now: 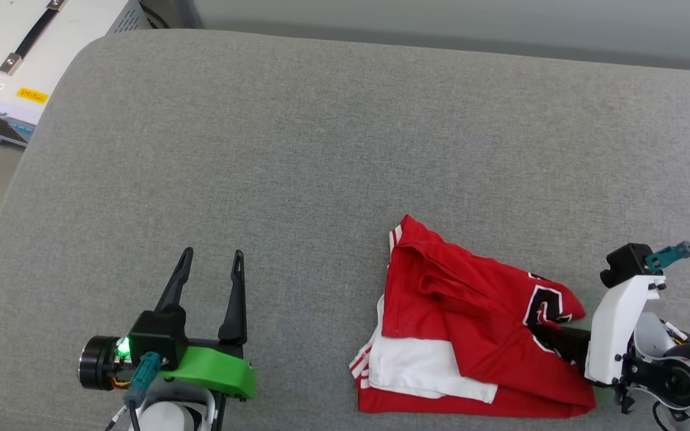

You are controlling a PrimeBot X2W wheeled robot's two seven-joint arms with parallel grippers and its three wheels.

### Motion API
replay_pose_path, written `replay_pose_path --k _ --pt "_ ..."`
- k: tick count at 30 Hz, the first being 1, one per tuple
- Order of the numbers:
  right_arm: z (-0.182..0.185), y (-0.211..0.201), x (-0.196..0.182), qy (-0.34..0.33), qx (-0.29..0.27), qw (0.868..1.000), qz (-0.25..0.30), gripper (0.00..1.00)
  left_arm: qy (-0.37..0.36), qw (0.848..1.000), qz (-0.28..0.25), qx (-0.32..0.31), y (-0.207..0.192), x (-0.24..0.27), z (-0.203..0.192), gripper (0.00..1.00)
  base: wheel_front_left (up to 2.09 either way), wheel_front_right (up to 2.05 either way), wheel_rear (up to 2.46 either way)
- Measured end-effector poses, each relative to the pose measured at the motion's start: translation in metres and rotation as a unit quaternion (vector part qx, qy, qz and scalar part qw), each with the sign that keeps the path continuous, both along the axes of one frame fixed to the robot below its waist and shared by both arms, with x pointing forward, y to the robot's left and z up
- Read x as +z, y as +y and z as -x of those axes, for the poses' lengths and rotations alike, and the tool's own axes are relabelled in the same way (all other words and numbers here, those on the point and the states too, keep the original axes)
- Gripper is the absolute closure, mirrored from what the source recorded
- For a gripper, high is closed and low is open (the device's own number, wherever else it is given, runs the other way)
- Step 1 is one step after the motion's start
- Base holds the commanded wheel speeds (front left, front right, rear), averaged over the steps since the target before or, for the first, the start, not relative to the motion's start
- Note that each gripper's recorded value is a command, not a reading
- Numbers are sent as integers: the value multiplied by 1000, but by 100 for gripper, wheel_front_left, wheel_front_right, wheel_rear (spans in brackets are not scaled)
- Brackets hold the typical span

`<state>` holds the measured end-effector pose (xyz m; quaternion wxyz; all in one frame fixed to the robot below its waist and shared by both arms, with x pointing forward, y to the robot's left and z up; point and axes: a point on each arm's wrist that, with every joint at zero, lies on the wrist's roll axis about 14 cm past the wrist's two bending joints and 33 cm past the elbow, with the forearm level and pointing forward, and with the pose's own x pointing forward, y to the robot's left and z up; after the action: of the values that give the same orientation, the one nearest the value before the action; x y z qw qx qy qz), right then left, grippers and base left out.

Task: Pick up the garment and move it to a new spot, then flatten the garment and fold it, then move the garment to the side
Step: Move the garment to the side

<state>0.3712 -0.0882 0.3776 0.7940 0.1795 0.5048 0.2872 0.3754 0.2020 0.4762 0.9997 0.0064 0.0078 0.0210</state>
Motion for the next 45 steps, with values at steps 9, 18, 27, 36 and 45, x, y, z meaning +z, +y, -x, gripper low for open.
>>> replay_pose_path --k 9,18,27,36,45 --pt "-14 0 36 -109 13 994 2 100 -9 1000 3 -4 -4 5 -1 0 0 0 0" --pt "-30 -54 84 -231 12 969 84 100 -16 999 13 -34 -26 8 -6 0 0 0 0" --pt "-33 -139 115 -271 -60 946 169 100 -26 996 21 -78 -57 13 -22 0 0 0 0" --pt "-46 -236 129 -265 -141 915 270 100 -30 993 17 -114 -81 7 -54 0 0 0 0" --pt "-52 -332 101 -186 -206 884 377 100 -34 989 23 -141 -100 -6 -90 0 0 0 0"
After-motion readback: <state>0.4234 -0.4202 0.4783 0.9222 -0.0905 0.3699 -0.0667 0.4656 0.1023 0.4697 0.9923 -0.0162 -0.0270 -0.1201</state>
